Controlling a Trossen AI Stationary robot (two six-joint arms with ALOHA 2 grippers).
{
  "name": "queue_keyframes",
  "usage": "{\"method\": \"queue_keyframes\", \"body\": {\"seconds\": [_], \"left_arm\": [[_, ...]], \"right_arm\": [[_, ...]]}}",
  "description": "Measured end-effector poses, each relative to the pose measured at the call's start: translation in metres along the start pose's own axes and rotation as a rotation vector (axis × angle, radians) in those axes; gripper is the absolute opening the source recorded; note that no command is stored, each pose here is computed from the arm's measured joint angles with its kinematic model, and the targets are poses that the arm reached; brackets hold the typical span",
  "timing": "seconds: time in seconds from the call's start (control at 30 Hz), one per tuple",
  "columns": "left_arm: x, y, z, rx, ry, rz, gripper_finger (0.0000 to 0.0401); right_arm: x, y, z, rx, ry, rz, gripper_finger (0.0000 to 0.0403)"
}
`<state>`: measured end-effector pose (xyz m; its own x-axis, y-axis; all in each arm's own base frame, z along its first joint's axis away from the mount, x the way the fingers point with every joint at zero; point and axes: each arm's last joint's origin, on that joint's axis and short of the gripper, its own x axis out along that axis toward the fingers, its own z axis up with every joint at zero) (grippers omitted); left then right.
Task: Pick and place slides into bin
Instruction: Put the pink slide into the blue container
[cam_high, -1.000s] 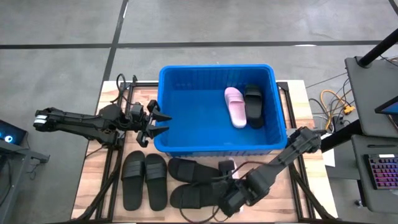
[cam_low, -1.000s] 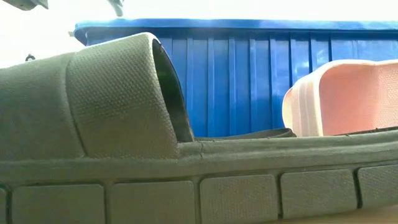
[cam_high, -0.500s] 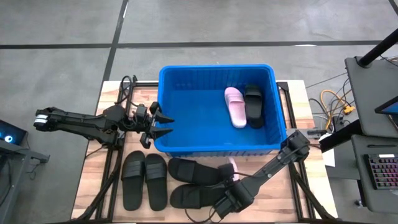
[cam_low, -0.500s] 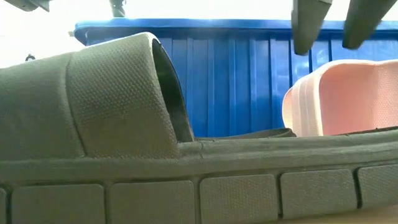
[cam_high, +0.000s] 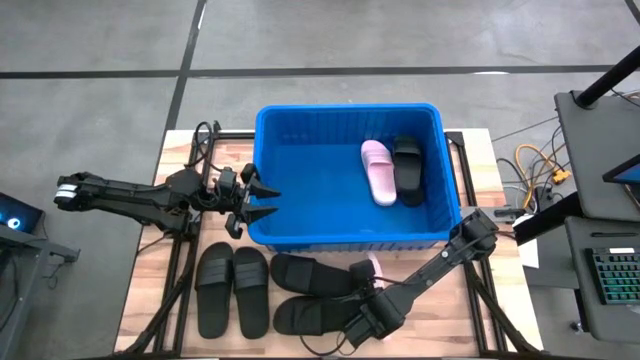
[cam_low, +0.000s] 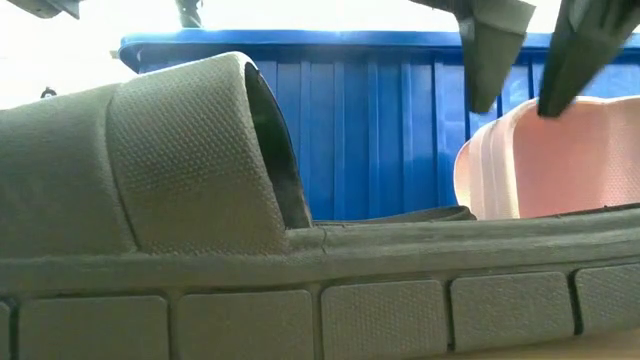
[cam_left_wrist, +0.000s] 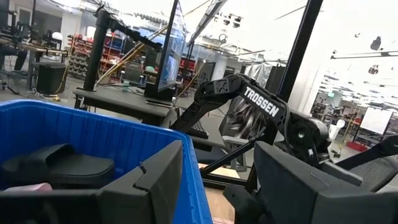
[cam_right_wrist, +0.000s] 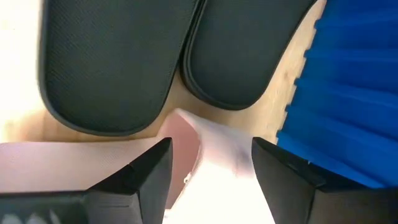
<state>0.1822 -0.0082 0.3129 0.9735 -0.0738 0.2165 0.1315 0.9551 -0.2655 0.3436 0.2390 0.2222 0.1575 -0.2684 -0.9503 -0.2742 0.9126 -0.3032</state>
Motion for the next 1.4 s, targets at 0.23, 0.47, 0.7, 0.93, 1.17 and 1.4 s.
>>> {"method": "queue_keyframes", "body": {"seconds": [0.23, 0.47, 0.7, 0.93, 1.17, 1.4], "left_arm": [[0.000, 0.000, 0.000, 0.000, 0.000, 0.000, 0.0185], [0.000, 0.000, 0.000, -0.001, 0.000, -0.001, 0.0185], [0.000, 0.000, 0.000, -0.001, 0.000, 0.000, 0.0185], [0.000, 0.000, 0.000, 0.000, 0.000, 0.000, 0.0185], [0.000, 0.000, 0.000, 0.001, 0.000, 0.000, 0.0185], [0.000, 0.000, 0.000, 0.001, 0.000, 0.000, 0.0185]], "right_arm": [[0.017, 0.002, -0.008, -0.011, 0.045, -0.063, 0.0209], [0.030, 0.001, -0.013, -0.021, 0.073, -0.096, 0.0198], [0.041, 0.003, -0.020, -0.039, 0.120, -0.105, 0.0110], [0.042, 0.004, -0.022, -0.038, 0.143, -0.077, 0.0017], [0.020, -0.001, -0.030, 0.016, 0.210, -0.107, 0.0010], [-0.037, -0.017, -0.030, 0.088, 0.048, -0.068, 0.0010]]}}
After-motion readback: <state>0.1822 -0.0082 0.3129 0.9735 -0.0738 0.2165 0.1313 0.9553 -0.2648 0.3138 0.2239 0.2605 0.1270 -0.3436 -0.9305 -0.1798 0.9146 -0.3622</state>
